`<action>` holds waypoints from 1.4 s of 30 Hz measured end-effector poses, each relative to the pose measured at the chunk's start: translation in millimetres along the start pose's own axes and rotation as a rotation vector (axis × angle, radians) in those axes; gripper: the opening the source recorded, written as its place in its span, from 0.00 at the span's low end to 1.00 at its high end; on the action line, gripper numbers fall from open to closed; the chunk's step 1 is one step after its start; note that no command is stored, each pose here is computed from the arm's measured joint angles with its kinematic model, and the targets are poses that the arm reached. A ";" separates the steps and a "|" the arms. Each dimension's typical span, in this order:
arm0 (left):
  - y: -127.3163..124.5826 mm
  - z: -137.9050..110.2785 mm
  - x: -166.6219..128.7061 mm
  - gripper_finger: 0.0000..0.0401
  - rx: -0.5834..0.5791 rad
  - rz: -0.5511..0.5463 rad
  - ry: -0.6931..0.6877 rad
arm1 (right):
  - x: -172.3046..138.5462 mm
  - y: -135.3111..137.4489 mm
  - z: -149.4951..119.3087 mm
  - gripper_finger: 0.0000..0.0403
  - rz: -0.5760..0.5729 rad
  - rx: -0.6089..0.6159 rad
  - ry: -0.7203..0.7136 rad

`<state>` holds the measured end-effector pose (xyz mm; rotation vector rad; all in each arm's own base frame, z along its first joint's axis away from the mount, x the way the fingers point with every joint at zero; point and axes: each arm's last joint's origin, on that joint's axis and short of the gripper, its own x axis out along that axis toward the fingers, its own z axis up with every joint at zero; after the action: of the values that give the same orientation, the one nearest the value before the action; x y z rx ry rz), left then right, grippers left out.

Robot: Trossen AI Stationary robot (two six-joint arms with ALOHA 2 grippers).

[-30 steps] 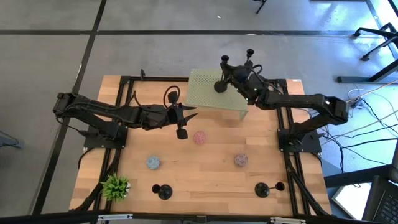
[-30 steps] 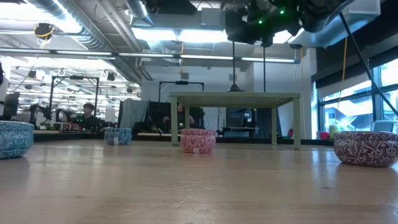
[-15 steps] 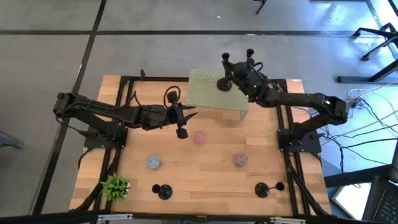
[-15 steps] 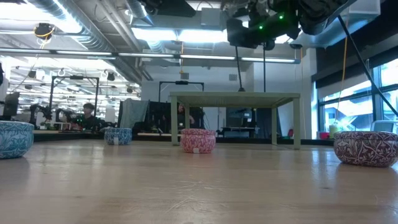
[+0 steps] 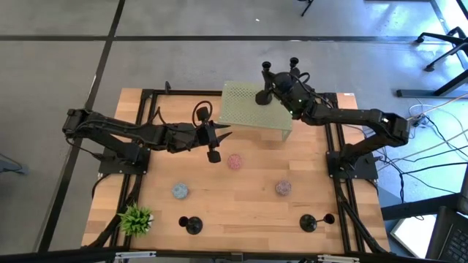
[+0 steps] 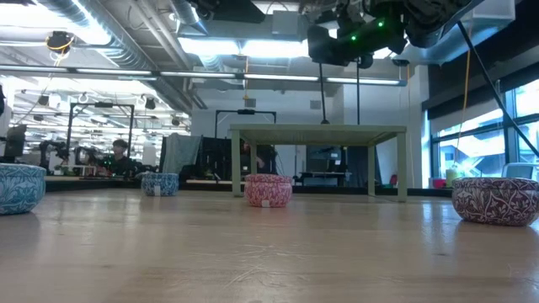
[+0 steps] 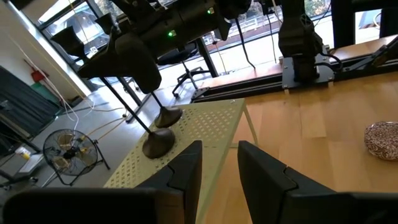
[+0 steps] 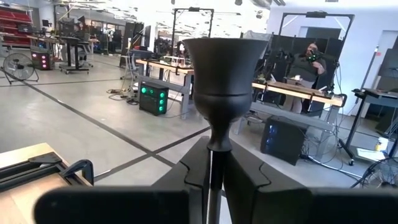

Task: Pick & Place candle stick holders
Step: Put the middle black candle holder on the shelf

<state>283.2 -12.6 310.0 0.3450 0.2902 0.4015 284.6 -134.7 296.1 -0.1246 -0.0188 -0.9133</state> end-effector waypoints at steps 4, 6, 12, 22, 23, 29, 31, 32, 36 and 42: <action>0.0 0.0 0.0 0.25 0.000 0.000 0.000 | 1.7 -3.1 -2.6 0.10 -0.009 -0.012 0.021; 0.0 0.0 0.0 0.25 0.000 0.000 0.000 | 2.8 -5.3 -3.9 0.10 -0.016 -0.017 0.031; 0.0 0.0 0.0 0.25 0.000 -0.001 0.000 | 3.9 -6.3 -4.5 0.10 0.019 0.000 0.031; -0.5 -1.6 0.1 0.25 0.006 -0.005 0.015 | 3.8 -6.1 -4.6 0.10 0.021 -0.001 0.032; -0.6 -1.9 0.0 0.25 0.008 -0.006 0.017 | 3.8 -6.1 -4.6 0.10 0.021 -0.001 0.032; -0.6 -2.1 0.0 0.25 0.009 -0.006 0.019 | 3.8 -6.1 -4.7 0.10 0.021 -0.001 0.033; -0.6 -2.0 0.1 0.25 0.010 -0.007 0.018 | 3.8 -6.1 -4.7 0.10 0.022 -0.011 0.033; -0.6 -1.8 0.1 0.25 0.009 -0.007 0.016 | 3.8 -6.1 -4.7 0.10 0.022 -0.026 0.033; -0.5 -1.5 0.0 0.25 0.008 -0.006 0.013 | 3.8 -6.0 -4.7 0.10 0.022 -0.052 0.033; -0.5 -1.4 0.0 0.25 0.007 -0.006 0.012 | 3.7 -5.9 -4.7 0.10 0.022 -0.054 0.033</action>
<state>282.9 -12.6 308.6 0.3490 0.3045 0.3970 282.1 -141.7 292.3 -0.1597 0.0377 -0.8936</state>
